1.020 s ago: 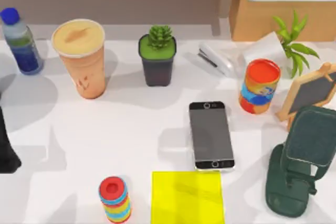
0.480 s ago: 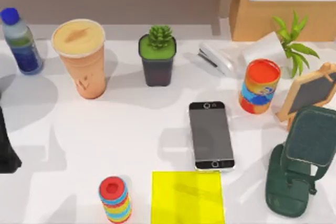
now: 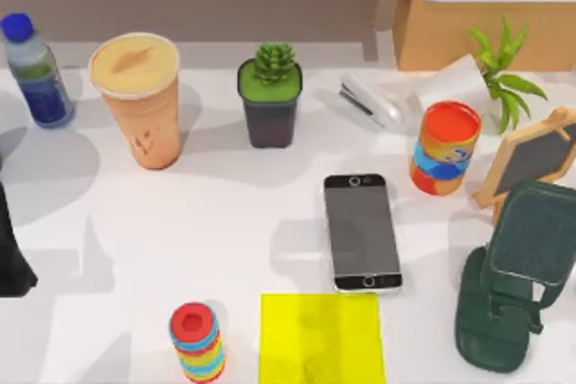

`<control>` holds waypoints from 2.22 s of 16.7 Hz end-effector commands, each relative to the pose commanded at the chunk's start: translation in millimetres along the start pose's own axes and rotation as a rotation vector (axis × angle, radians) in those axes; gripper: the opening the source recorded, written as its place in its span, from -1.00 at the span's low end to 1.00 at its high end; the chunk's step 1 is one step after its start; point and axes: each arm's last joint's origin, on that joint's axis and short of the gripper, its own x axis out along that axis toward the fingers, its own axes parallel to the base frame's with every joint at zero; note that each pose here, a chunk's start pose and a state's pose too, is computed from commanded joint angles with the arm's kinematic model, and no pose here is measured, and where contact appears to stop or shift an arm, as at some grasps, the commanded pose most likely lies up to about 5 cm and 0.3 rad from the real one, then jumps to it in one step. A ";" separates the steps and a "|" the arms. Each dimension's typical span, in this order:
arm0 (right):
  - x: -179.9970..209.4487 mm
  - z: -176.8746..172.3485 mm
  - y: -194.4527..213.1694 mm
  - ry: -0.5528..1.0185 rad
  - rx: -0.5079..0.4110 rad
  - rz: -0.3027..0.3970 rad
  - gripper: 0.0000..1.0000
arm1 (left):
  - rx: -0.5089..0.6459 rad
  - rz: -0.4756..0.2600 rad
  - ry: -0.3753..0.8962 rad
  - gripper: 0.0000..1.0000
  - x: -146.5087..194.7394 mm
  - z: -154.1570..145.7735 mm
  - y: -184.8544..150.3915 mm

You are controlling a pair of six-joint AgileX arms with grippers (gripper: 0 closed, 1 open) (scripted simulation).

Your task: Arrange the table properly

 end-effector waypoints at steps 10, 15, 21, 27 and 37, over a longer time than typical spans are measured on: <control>43.2 34.5 -28.1 0.294 -0.090 0.165 1.00 | 0.000 0.000 0.000 1.00 0.0 0.0 0.0; 54.5 31.6 -25.6 0.299 -0.090 0.168 1.00 | 0.000 0.000 0.000 1.00 0.0 0.0 0.0; 114.6 15.3 -17.7 0.283 -0.091 0.159 1.00 | 0.000 0.000 0.000 1.00 0.0 0.0 0.0; 128.2 7.9 -14.7 0.294 -0.090 0.165 1.00 | 0.000 0.000 0.000 1.00 0.0 0.0 0.0; 128.2 7.9 -14.7 0.294 -0.090 0.165 -0.51 | 0.000 0.000 0.000 1.00 0.0 0.0 0.0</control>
